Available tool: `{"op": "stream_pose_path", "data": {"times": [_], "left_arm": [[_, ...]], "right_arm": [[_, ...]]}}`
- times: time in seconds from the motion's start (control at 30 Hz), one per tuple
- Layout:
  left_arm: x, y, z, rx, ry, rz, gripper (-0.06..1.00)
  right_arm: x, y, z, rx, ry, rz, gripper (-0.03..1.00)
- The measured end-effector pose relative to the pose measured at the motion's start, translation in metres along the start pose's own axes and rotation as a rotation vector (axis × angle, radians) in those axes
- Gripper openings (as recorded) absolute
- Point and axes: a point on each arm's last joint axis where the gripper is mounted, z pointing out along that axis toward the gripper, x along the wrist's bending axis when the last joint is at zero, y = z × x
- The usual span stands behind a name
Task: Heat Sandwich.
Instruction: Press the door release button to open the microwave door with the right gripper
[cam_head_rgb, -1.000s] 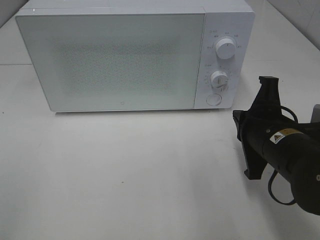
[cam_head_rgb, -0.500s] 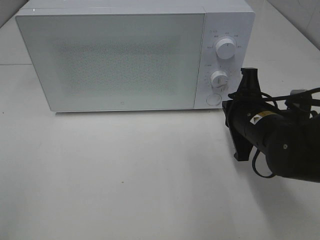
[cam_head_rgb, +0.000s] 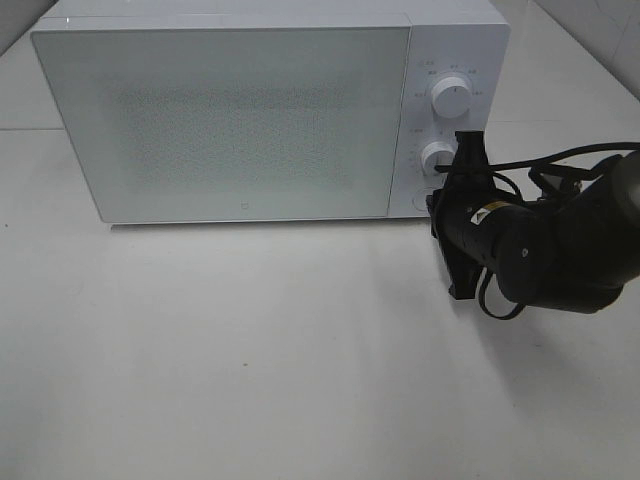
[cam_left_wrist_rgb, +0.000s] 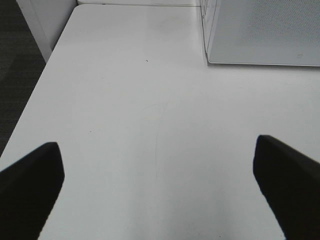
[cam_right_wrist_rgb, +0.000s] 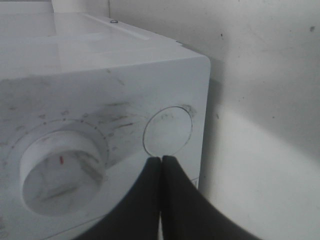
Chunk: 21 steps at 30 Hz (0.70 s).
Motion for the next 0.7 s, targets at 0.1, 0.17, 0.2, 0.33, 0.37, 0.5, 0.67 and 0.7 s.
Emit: {"op": "stream_pose_path", "data": {"times": [0.1, 0.17, 0.2, 0.33, 0.37, 0.5, 0.67, 0.7], "left_arm": [[0.000, 0.000, 0.000, 0.000, 0.000, 0.000, 0.97], [0.000, 0.000, 0.000, 0.000, 0.000, 0.000, 0.97], [0.000, 0.000, 0.000, 0.000, 0.000, 0.000, 0.97], [0.000, 0.000, 0.000, 0.000, 0.000, 0.000, 0.97], [0.000, 0.000, 0.000, 0.000, 0.000, 0.000, 0.97], [0.000, 0.000, 0.000, 0.000, 0.000, 0.000, 0.97], [0.000, 0.000, 0.000, 0.000, 0.000, 0.000, 0.97], [0.000, 0.000, 0.000, 0.000, 0.000, 0.000, 0.97]], "right_arm": [[0.000, 0.000, 0.007, -0.003, -0.005, 0.001, 0.01], [-0.001, 0.000, 0.008, -0.003, -0.005, 0.000, 0.01], [-0.001, -0.001, 0.012, -0.005, -0.005, 0.004, 0.01], [-0.001, -0.003, 0.021, -0.006, -0.003, 0.004, 0.01], [-0.002, -0.004, 0.023, -0.007, -0.004, 0.004, 0.01], [-0.006, -0.004, 0.029, -0.019, -0.014, 0.014, 0.01], [-0.005, -0.003, 0.030, -0.040, 0.002, 0.021, 0.01], [-0.004, -0.002, 0.030, -0.047, 0.013, 0.021, 0.01]]}}
